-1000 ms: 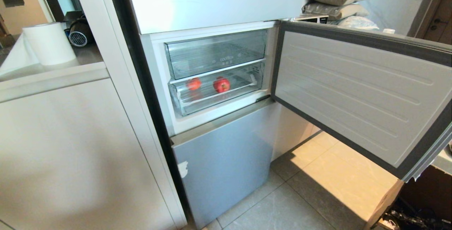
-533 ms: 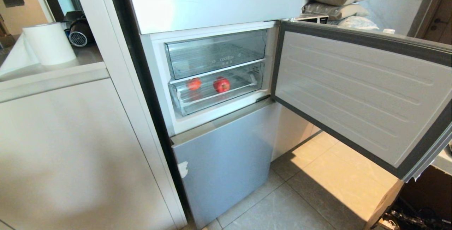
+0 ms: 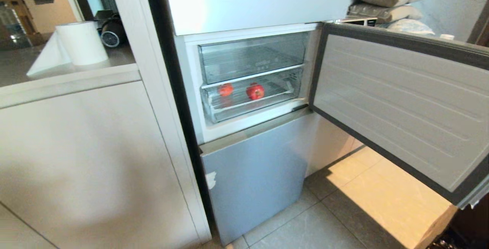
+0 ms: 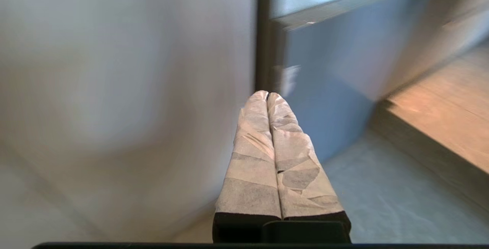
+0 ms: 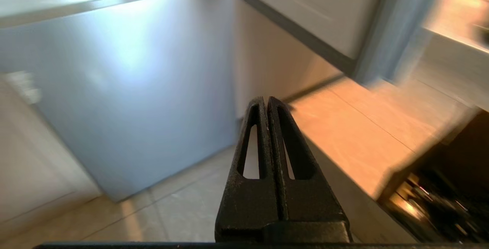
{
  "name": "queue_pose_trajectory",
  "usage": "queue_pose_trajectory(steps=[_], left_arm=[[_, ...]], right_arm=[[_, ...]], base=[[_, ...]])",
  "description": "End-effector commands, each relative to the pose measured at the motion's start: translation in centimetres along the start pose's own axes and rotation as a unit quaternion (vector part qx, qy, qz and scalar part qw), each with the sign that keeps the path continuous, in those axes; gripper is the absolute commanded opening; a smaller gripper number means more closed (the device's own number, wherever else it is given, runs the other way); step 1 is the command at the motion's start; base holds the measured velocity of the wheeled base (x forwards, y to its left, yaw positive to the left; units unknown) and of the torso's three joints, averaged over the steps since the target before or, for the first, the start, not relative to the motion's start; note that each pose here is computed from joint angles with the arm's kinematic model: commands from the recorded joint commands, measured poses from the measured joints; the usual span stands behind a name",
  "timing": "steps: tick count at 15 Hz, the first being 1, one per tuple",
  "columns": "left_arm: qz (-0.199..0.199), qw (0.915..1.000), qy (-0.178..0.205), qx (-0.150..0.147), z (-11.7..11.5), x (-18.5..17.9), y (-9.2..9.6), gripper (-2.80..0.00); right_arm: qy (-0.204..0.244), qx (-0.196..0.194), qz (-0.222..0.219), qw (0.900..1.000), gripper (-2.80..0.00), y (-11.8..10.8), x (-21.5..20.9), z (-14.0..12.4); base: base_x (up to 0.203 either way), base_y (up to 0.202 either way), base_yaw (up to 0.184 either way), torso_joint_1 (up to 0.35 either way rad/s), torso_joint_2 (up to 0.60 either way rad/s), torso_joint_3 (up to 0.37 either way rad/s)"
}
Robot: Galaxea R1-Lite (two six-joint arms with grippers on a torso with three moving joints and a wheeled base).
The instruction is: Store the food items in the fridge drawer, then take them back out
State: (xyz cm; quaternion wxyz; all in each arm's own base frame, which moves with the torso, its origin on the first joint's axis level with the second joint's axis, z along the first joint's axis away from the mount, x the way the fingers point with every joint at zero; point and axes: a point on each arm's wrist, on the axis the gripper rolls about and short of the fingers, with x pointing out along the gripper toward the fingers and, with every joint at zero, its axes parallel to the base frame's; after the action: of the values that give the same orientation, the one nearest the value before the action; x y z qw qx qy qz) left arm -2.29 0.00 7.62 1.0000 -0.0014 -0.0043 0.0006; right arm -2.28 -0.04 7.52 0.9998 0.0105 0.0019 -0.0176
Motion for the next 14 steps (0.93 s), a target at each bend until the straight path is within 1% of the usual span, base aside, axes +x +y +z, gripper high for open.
queue_pose_trajectory(steps=[1,11,13,14], left_arm=[[0.0,1.0,0.001,0.0,-0.04,0.02,0.0,-2.8],[0.0,1.0,0.001,0.0,-0.04,0.02,0.0,-2.8],[0.0,1.0,0.001,0.0,-0.04,0.02,0.0,-2.8],[0.0,1.0,0.001,0.0,-0.04,0.02,0.0,-2.8]], right_arm=[[0.001,0.001,0.0,1.0,-2.8,0.0,0.01,-0.02],[0.001,0.007,-0.001,1.0,-2.8,0.0,0.01,-0.02],[0.002,0.005,0.001,1.0,-2.8,0.0,0.01,-0.04],[-0.005,-0.007,0.005,1.0,-2.8,0.02,-0.03,0.19]], base=[[0.004,-0.009,0.175,0.001,0.0,0.002],[0.002,-0.007,0.174,0.001,0.0,0.001],[0.0,-0.007,0.122,0.001,0.0,0.004],[0.0,0.0,0.0,0.0,0.0,0.0]])
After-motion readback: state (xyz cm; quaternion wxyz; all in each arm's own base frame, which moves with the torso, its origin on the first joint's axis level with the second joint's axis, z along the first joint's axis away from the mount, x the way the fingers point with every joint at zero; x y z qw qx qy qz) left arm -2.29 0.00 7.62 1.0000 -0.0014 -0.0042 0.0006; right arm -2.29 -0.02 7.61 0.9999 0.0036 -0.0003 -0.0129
